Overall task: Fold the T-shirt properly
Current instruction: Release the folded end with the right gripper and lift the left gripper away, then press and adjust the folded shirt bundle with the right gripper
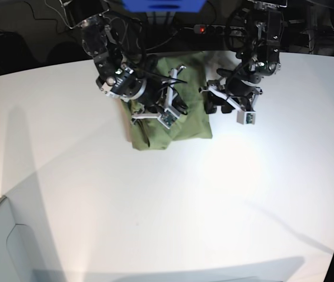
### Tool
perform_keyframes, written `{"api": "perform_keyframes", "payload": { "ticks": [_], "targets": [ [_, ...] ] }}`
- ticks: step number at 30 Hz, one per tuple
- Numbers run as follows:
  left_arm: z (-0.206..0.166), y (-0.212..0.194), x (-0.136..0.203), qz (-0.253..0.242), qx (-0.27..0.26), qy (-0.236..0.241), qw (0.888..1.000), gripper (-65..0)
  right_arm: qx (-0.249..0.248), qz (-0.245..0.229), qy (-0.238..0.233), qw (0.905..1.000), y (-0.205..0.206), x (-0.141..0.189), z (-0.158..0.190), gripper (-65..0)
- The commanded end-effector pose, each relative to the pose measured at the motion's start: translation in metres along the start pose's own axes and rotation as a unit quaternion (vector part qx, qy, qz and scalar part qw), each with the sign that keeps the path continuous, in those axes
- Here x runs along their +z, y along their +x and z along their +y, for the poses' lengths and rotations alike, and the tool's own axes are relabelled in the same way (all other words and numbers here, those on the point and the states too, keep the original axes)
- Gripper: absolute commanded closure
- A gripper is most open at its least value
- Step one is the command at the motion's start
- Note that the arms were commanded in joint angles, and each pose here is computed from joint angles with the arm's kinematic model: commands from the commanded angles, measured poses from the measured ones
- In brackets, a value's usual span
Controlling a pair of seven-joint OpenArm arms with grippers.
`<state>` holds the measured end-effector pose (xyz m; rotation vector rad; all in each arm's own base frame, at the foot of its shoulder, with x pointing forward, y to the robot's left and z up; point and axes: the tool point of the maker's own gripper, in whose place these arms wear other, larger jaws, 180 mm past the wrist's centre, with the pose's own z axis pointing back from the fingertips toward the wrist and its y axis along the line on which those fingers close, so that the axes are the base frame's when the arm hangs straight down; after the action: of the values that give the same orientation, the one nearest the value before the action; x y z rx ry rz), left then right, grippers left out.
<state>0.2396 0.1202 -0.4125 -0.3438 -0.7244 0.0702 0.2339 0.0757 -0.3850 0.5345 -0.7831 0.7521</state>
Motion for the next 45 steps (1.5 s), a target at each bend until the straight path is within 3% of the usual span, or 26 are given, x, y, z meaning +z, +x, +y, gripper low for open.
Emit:
{"api": "perform_keyframes", "payload": {
  "ticks": [1,12,18,20,27,33,41,45],
  "targets": [
    [0.001,0.003,0.002,-0.004,-0.001,0.001,1.0,-29.0,-0.001,-0.032,0.005,0.9995,0.019,0.0,0.003,-0.5],
    [-0.001,0.005,0.004,-0.007,-0.002,0.0,1.0,-29.0,-0.001,-0.027,0.006,0.9996,0.017,-0.001,0.003,-2.3],
    [0.024,0.01,0.012,-0.019,0.01,0.03,0.999,-29.0,-0.01,-0.009,0.012,0.9998,0.004,-0.009,0.002,-27.2],
    [0.036,0.012,0.018,-0.025,0.018,0.044,0.999,-29.0,-0.011,-0.01,0.012,0.9998,0.004,-0.009,0.003,-32.4],
    [0.072,0.05,0.061,-0.093,0.02,0.102,0.99,-29.0,0.012,-0.06,-0.002,0.9981,0.038,0.013,0.002,-34.1],
    [0.097,0.063,0.082,-0.119,0.027,0.14,0.983,-29.0,0.04,-0.098,-0.017,0.9942,0.06,0.042,0.006,-34.2],
    [0.107,0.066,0.088,-0.125,0.031,0.154,0.98,-29.0,0.014,-0.111,-0.136,0.9843,0.056,0.089,-0.073,-34.3],
    [0.107,0.064,0.088,-0.124,0.033,0.154,0.98,-29.0,-0.018,-0.105,-0.183,0.9774,0.044,0.101,-0.107,-37.7]
  ]
}}
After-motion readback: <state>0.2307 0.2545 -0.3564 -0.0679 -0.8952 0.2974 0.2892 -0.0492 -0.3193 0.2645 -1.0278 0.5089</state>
